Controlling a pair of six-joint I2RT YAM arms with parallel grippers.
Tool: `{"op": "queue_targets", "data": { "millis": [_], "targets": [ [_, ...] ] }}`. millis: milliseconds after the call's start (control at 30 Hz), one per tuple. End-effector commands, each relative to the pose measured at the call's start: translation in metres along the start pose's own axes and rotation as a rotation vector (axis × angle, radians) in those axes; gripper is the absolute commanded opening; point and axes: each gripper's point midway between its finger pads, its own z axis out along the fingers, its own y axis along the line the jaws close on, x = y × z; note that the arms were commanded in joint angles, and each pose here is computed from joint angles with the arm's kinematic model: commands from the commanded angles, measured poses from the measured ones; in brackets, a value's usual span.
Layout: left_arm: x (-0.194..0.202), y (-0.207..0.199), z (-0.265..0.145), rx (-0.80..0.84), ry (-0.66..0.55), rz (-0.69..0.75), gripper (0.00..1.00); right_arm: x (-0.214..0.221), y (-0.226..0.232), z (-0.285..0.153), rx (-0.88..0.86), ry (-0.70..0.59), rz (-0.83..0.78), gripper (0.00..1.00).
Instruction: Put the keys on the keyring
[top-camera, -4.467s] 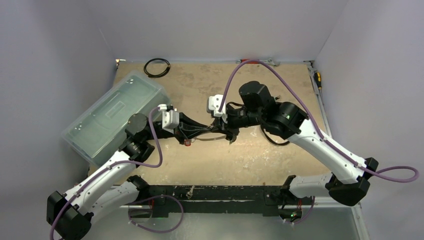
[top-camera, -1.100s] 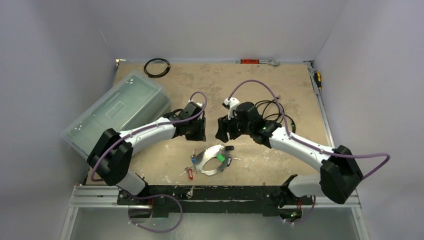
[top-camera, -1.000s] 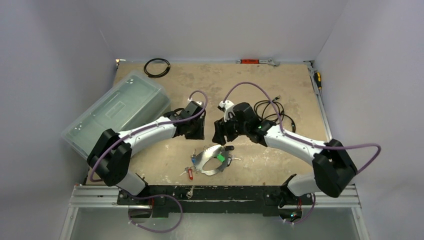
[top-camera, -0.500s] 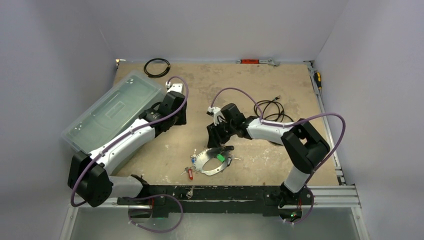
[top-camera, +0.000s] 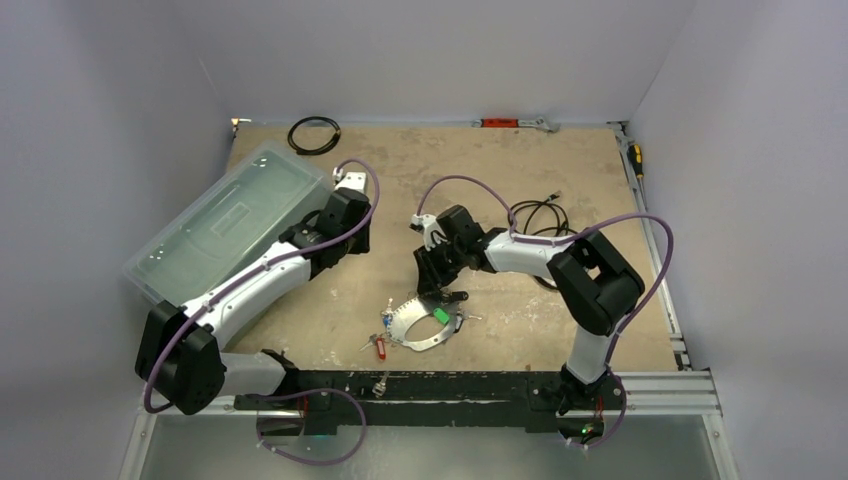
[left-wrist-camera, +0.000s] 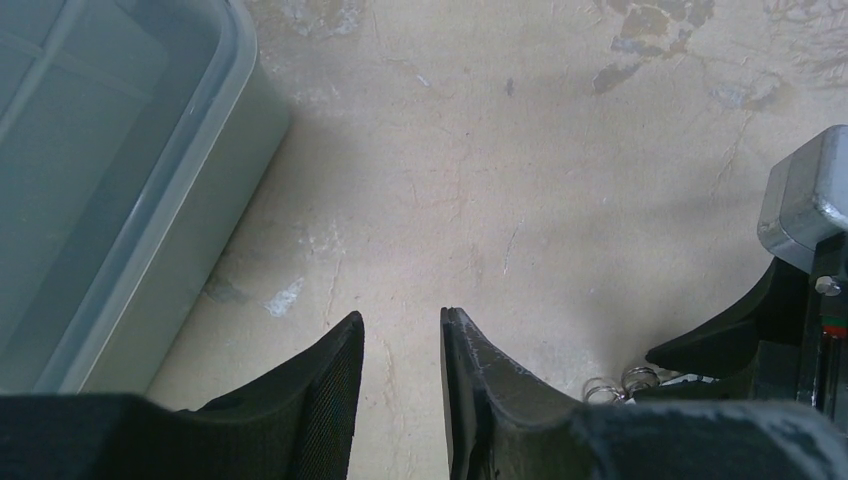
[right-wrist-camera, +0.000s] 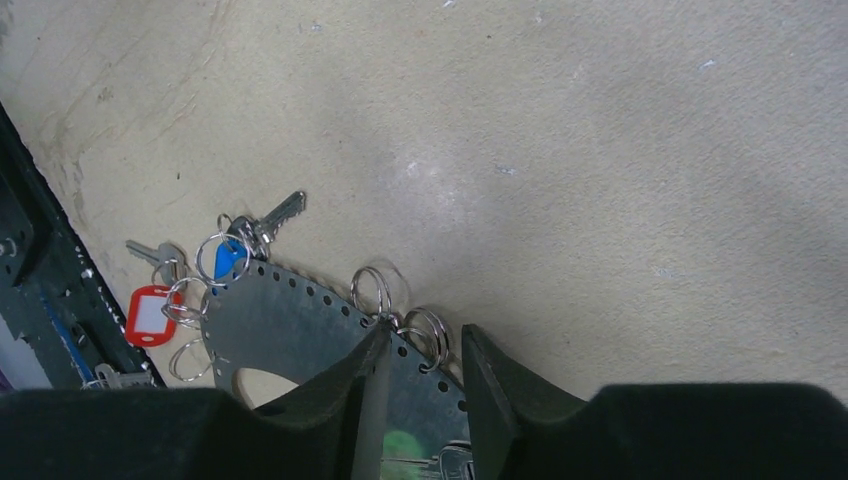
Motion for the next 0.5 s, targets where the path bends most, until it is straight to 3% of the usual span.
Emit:
{"op": "queue_targets", "data": {
  "millis": [0,67,300,400,467],
  "targets": [
    [-0.009,-0.001,0.004,0.016,-0.044,-0.010,0.33,-0.007,-0.002,-0.007,0.015,-0.006,-0.034,0.30],
    [-0.009,-0.001,0.006,0.019,-0.040,-0.012,0.33,-0.003,-0.003,-0.004,0.011,0.004,-0.032,0.23],
    [-0.007,-0.001,0.008,0.025,-0.030,-0.016,0.32,0.000,0.000,0.003,-0.029,0.019,-0.029,0.13],
    [-0.007,0.000,0.008,0.025,-0.034,-0.021,0.32,-0.001,0.000,0.004,-0.032,0.019,-0.033,0.00],
    [-0.008,0.000,0.008,0.028,-0.038,-0.020,0.32,-0.006,0.001,0.001,-0.025,-0.002,-0.039,0.00]
  ]
}}
